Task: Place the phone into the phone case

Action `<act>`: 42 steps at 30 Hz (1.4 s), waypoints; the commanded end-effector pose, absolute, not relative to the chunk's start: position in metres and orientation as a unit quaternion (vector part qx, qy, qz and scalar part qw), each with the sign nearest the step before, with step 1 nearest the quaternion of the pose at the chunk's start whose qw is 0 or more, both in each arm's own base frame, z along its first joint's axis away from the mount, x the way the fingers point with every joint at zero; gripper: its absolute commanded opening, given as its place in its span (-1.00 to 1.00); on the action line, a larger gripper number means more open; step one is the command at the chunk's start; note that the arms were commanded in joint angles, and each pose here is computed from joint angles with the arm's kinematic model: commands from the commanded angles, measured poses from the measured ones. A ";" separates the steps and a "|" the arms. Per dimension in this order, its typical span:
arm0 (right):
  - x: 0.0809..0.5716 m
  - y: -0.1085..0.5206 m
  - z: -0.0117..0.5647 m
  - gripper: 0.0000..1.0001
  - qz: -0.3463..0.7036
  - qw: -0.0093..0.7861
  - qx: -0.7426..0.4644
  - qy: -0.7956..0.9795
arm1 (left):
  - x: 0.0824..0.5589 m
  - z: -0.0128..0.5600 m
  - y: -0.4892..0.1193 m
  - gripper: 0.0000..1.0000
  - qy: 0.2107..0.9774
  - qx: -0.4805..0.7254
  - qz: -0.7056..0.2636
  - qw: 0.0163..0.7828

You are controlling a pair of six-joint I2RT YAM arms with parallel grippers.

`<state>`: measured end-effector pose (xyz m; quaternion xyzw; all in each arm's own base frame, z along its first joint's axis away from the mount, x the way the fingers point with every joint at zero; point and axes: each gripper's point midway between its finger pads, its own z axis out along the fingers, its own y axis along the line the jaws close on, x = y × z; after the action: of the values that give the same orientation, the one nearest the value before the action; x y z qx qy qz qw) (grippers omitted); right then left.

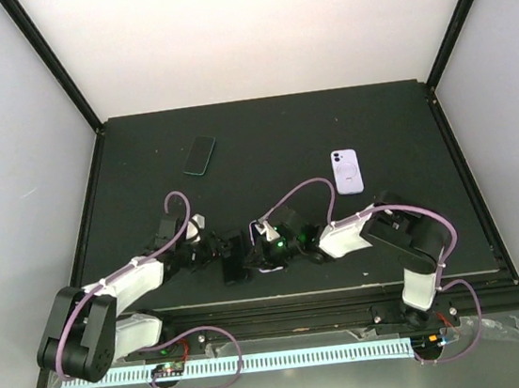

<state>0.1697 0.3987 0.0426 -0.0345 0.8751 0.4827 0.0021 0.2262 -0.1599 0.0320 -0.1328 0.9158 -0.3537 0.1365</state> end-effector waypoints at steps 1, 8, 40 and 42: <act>0.178 0.410 0.039 -0.98 0.485 0.025 -0.046 0.873 | 0.215 0.034 -0.169 0.05 0.905 -0.135 -0.387 0.115; 0.193 0.404 0.027 -0.98 0.457 0.050 -0.053 0.887 | 0.210 0.032 -0.166 -0.21 0.901 -0.152 -0.388 0.117; 0.230 0.388 0.029 0.06 0.340 0.128 -0.114 0.925 | 0.226 0.033 -0.148 -0.40 0.913 -0.159 -0.344 0.153; 0.232 0.389 0.023 0.07 0.334 0.124 -0.115 0.927 | 0.228 0.033 -0.148 -0.42 0.912 -0.159 -0.345 0.154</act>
<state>0.2200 0.3946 0.0389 -0.1106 0.9153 0.3711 0.1110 0.2146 -0.1455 0.0228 -0.1703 0.9167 -0.3345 0.1369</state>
